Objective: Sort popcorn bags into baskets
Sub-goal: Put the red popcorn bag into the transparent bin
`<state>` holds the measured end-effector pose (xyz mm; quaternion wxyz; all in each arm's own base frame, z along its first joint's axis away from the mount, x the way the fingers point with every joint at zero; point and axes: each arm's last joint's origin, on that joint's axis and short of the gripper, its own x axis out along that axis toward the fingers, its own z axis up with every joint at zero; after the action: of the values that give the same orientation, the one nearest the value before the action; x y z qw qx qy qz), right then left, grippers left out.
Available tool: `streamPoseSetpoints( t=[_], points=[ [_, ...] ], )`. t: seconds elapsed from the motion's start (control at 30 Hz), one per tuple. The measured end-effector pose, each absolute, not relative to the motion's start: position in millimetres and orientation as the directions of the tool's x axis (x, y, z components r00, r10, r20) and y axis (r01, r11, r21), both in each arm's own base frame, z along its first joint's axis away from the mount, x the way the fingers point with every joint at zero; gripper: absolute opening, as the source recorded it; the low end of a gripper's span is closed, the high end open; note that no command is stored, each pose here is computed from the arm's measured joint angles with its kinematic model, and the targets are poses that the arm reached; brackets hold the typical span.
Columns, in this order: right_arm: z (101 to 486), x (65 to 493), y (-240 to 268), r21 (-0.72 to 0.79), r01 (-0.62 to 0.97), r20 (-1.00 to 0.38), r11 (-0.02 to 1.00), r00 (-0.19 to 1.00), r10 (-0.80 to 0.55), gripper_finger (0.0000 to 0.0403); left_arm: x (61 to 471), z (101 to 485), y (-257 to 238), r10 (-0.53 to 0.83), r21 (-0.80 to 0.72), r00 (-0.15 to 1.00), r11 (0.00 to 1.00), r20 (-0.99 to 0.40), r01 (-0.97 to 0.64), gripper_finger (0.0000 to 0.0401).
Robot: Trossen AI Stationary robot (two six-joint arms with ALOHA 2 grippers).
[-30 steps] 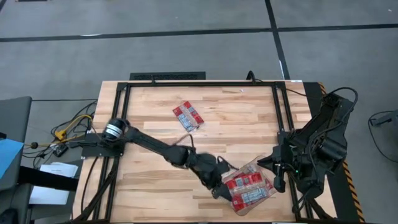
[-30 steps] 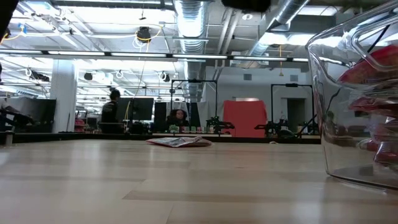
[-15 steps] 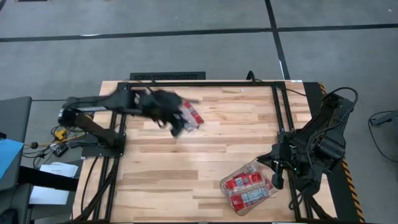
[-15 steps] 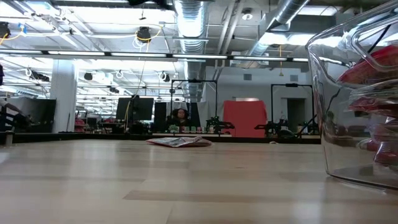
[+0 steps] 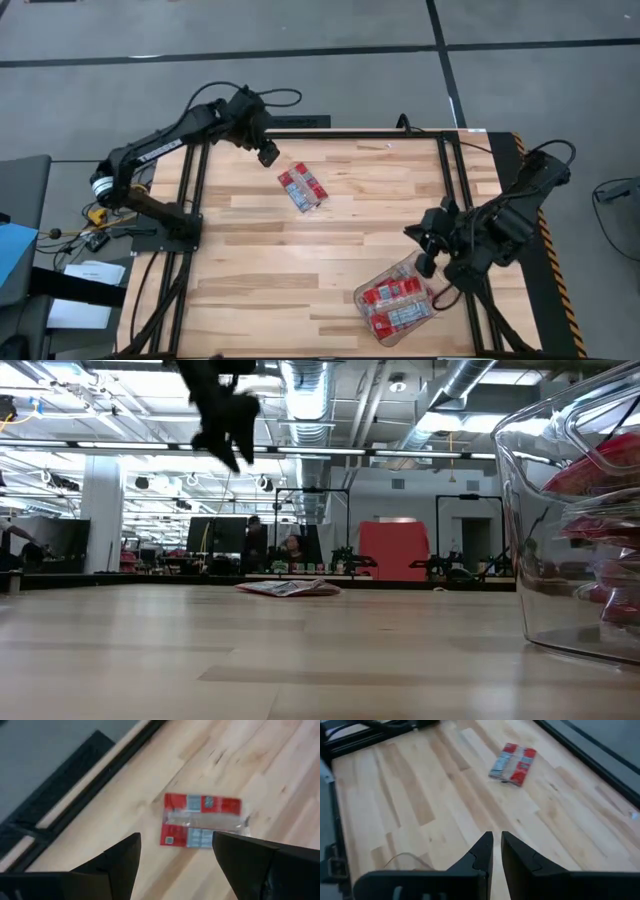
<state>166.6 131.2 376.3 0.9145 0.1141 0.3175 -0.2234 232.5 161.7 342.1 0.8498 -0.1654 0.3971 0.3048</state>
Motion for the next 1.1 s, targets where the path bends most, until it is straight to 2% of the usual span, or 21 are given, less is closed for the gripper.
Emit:
streamPoseSetpoints(
  t=[0.07,0.27,0.37,0.53,0.7,0.8,1.1],
  points=[
    [376.3,169.7,126.5,0.064,0.504,-0.633,0.861,0.688,-0.355,0.0063,227.8,319.6,174.3,0.363,-0.068,0.515,0.765,-0.777,-0.641,0.0236],
    [375.8,177.1,114.4,0.054,0.560,-0.637,0.827,0.656,-0.404,0.0063,220.3,260.2,195.6,0.412,-0.128,0.581,0.729,-0.702,-0.673,0.0236],
    [375.7,180.4,109.1,0.053,0.585,-0.638,0.810,0.643,-0.423,0.0063,221.7,234.1,201.5,0.333,-0.208,0.638,0.755,-0.694,-0.621,0.0236],
    [375.6,184.9,100.6,0.037,0.613,-0.639,0.789,0.621,-0.453,0.0063,232.7,191.8,209.1,0.180,-0.283,0.618,0.767,-0.766,-0.575,0.0247],
    [375.6,188.2,94.5,0.032,0.635,-0.639,0.772,0.607,-0.473,0.0063,240.6,154.3,217.5,0.136,-0.299,0.552,0.722,-0.823,-0.624,0.0282],
    [375.6,188.5,93.7,0.029,0.637,-0.639,0.771,0.605,-0.475,0.0063,242.3,139.9,220.6,0.141,-0.282,0.509,0.693,-0.849,-0.663,0.0294],
    [375.6,188.5,93.8,0.029,0.636,-0.639,0.771,0.605,-0.475,0.0063,257.2,137.2,213.6,0.117,-0.327,0.565,0.713,-0.817,-0.621,0.0298]
  ],
)
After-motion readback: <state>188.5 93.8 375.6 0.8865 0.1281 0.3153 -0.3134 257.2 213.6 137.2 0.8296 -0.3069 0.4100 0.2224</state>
